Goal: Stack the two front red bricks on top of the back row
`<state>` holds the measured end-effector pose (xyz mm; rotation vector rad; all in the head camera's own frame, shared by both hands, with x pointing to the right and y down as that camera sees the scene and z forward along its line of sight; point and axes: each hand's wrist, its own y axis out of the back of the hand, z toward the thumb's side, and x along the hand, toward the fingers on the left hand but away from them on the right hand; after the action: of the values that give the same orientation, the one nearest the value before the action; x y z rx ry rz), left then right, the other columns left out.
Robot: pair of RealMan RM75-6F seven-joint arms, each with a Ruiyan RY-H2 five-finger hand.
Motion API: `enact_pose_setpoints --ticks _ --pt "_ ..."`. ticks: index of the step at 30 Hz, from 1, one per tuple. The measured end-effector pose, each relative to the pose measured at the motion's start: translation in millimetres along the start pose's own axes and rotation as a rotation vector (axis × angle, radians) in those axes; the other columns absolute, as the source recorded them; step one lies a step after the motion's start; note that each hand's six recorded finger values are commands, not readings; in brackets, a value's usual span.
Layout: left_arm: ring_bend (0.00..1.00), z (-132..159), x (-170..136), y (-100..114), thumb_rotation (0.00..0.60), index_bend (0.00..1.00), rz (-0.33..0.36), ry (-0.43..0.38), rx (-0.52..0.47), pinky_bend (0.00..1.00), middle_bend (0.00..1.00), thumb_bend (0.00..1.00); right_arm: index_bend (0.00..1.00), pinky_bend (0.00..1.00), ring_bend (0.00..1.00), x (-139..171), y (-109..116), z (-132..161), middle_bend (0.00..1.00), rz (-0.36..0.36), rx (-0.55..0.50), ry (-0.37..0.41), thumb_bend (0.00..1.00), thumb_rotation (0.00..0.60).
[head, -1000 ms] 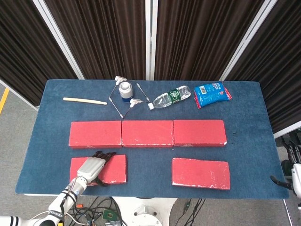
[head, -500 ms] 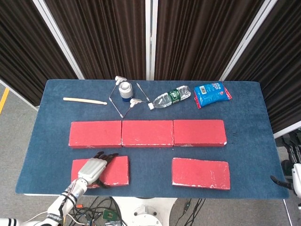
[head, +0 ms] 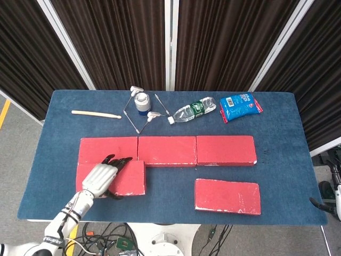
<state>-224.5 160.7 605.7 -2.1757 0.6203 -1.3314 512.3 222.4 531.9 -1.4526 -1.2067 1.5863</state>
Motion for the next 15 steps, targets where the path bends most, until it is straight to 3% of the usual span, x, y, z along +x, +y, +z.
enact_pose_setpoints --ticks 7,15 --pt "0.24 9.3 38.1 26.5 0.6 0.04 0.009 -0.025 0.015 0.0 0.16 0.02 0.0 0.0 0.0 -1.1 4.8 1.3 0.0 -0.012 -0.001 0.004 0.0 0.6" --pt "0.24 22.0 85.9 36.0 0.6 0.04 -0.044 -0.05 0.054 0.0 0.16 0.02 0.0 0.0 0.0 -2.4 8.2 11.9 0.0 -0.016 -0.004 0.034 0.0 0.6"
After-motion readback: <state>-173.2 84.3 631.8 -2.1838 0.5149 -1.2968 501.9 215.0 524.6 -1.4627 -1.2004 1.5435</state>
